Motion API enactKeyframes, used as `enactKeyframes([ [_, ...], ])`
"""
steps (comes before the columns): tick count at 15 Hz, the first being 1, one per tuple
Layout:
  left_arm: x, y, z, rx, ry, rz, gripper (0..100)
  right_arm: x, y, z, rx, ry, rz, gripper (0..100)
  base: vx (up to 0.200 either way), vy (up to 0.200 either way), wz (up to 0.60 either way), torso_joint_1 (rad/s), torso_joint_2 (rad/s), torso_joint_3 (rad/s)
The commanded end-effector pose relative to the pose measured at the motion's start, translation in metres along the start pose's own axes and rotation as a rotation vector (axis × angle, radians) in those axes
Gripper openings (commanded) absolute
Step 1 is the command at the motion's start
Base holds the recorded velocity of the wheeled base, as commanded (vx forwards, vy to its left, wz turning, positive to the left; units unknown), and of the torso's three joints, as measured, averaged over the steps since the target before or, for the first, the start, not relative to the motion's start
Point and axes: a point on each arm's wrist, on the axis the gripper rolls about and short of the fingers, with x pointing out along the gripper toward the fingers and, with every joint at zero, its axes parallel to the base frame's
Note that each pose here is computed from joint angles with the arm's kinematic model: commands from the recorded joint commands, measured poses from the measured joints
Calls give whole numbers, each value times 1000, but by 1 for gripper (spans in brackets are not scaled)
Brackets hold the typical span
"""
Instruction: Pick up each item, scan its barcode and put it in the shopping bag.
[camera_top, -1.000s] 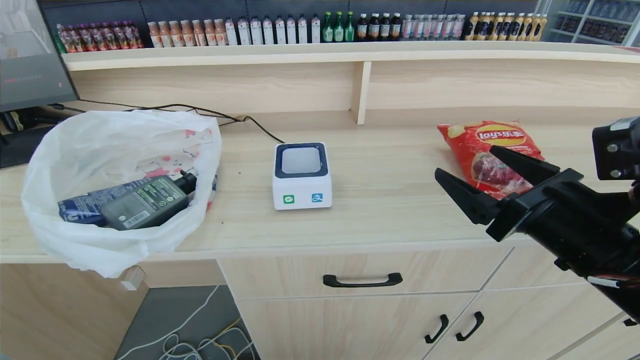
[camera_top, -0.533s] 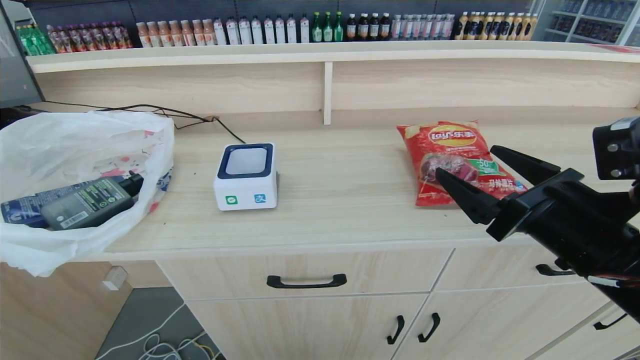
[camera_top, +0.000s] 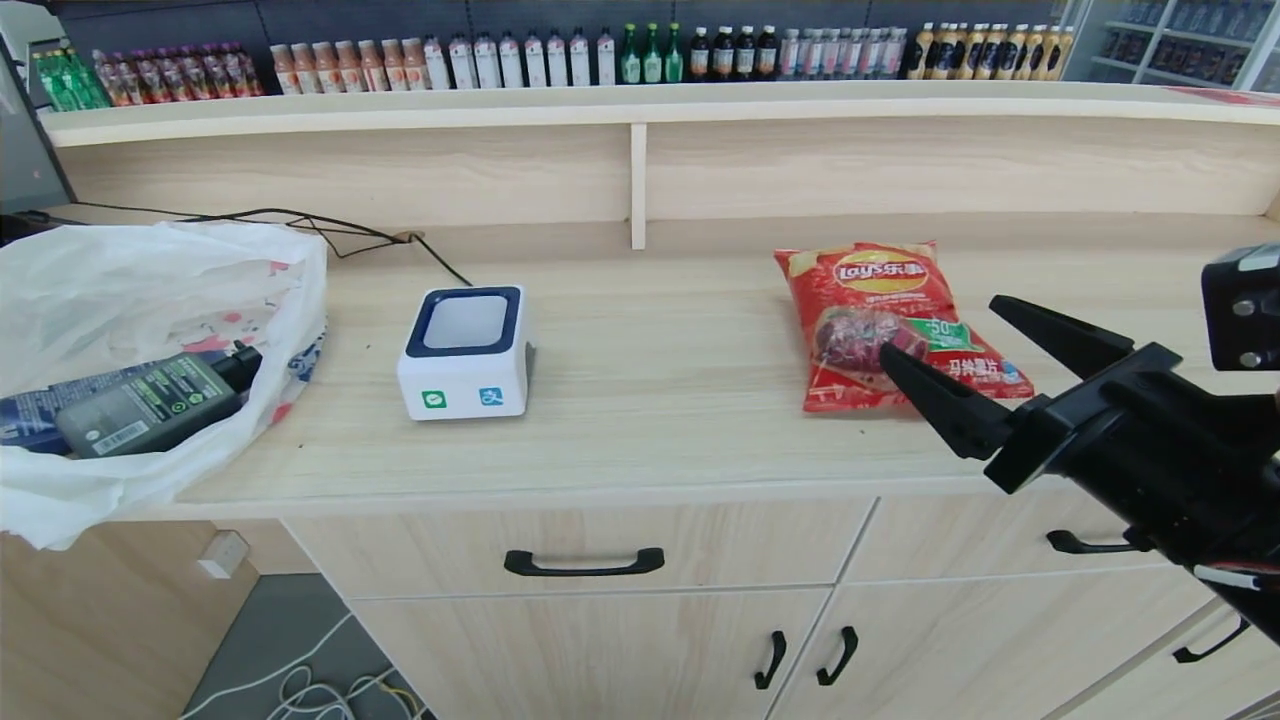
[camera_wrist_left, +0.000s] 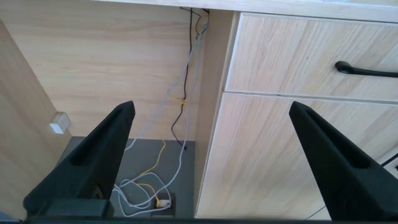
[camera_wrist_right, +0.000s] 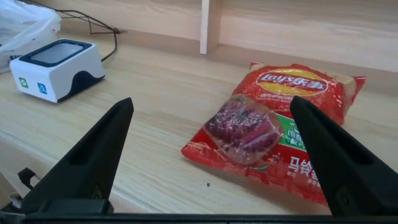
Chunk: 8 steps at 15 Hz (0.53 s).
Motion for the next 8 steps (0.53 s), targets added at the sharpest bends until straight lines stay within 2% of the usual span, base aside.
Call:
enactKeyframes([
  [1,0,0,0,-1,0,0,100,-4,-1,3,0,-13,-2,100,0,0,0,0,0,0],
  [4,0,0,0,-1,0,0,100,0,-9,12,-8,-49,-45,100,0,0,0,0,0,0],
  [6,0,0,0,-1,0,0,100,7,-16,26,-10,-114,-75,100,0,0,0,0,0,0],
  [8,0,0,0,-1,0,0,100,10,-17,34,-6,-142,-96,100,0,0,0,0,0,0],
])
